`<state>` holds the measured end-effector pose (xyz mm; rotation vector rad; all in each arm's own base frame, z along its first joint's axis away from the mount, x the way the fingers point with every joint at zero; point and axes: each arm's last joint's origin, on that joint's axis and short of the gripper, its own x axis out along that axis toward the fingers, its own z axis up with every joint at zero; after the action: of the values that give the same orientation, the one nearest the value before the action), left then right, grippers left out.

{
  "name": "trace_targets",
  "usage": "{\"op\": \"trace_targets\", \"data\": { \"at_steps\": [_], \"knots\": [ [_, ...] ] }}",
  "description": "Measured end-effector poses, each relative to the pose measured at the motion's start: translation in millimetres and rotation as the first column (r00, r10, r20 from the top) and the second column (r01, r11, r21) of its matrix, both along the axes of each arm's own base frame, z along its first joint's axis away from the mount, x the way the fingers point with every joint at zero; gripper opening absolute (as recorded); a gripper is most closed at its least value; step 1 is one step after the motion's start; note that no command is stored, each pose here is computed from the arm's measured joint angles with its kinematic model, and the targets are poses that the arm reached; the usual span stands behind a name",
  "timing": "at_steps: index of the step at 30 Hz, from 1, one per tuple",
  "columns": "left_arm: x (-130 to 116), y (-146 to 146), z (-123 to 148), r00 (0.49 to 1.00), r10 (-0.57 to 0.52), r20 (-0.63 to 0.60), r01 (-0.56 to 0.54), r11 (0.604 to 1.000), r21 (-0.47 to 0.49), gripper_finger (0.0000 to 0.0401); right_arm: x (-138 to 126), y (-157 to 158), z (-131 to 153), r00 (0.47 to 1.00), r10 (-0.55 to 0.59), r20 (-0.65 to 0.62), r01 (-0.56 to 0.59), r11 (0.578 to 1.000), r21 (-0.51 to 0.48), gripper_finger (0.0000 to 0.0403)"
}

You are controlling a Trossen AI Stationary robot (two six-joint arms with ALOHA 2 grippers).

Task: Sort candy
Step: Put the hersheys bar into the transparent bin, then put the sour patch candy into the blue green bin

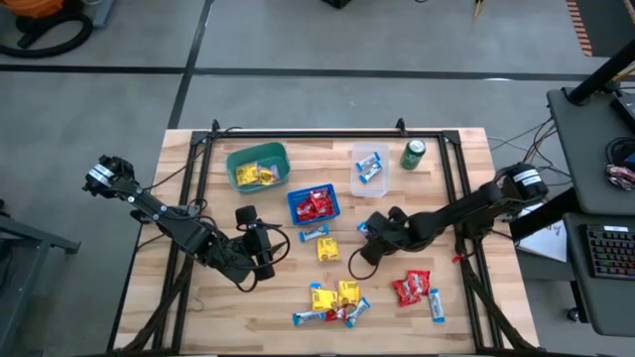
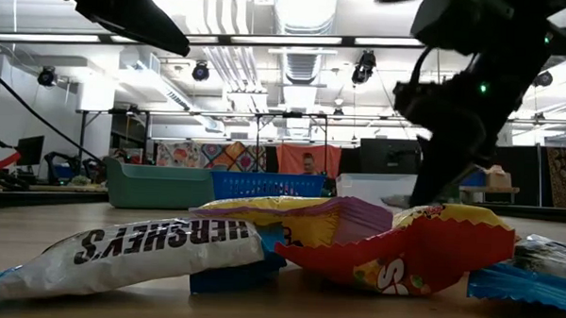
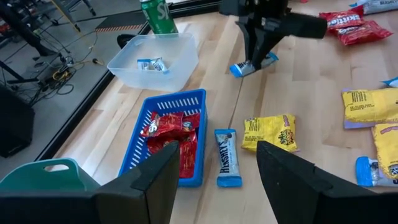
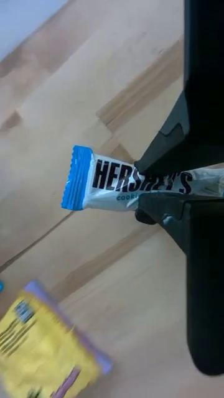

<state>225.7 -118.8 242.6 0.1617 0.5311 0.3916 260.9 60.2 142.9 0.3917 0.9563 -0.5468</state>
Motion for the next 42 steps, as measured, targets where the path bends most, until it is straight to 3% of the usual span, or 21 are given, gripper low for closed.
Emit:
{"op": "trace_targets", "data": {
  "at_steps": [12, 17, 23, 26, 29, 42],
  "knots": [
    [1, 0, 1, 0.999, 0.017, 0.026, -0.017, 1.0, -0.024, 0.0196, 3, -21, 57, 0.955, 0.029, 0.294, -0.024, 1.0, -0.02, 0.0042],
    [1, -1, 2, 0.999, 0.021, 0.038, -0.02, 0.999, -0.034, 0.0196, -1, -66, 72, 0.94, -0.086, 0.331, 0.128, 0.986, -0.107, 0.0042],
    [1, -1, 2, 0.998, 0.039, 0.051, -0.035, 0.997, -0.063, 0.0196, -10, -129, 71, 0.912, -0.28, 0.299, 0.344, 0.92, -0.188, 0.0042],
    [1, -1, 2, 0.998, 0.041, 0.054, -0.038, 0.997, -0.068, 0.0196, -15, -154, 63, 0.903, -0.346, 0.255, 0.401, 0.892, -0.21, 0.0042],
    [1, -1, 2, 0.997, 0.045, 0.056, -0.041, 0.996, -0.074, 0.0196, -17, -168, 56, 0.903, -0.365, 0.226, 0.407, 0.896, -0.177, 0.0046],
    [1, -1, 2, 0.996, 0.06, 0.067, -0.053, 0.993, -0.104, 0.0196, -17, -175, 49, 0.912, -0.362, 0.193, 0.392, 0.907, -0.151, 0.0168]
  ]
}}
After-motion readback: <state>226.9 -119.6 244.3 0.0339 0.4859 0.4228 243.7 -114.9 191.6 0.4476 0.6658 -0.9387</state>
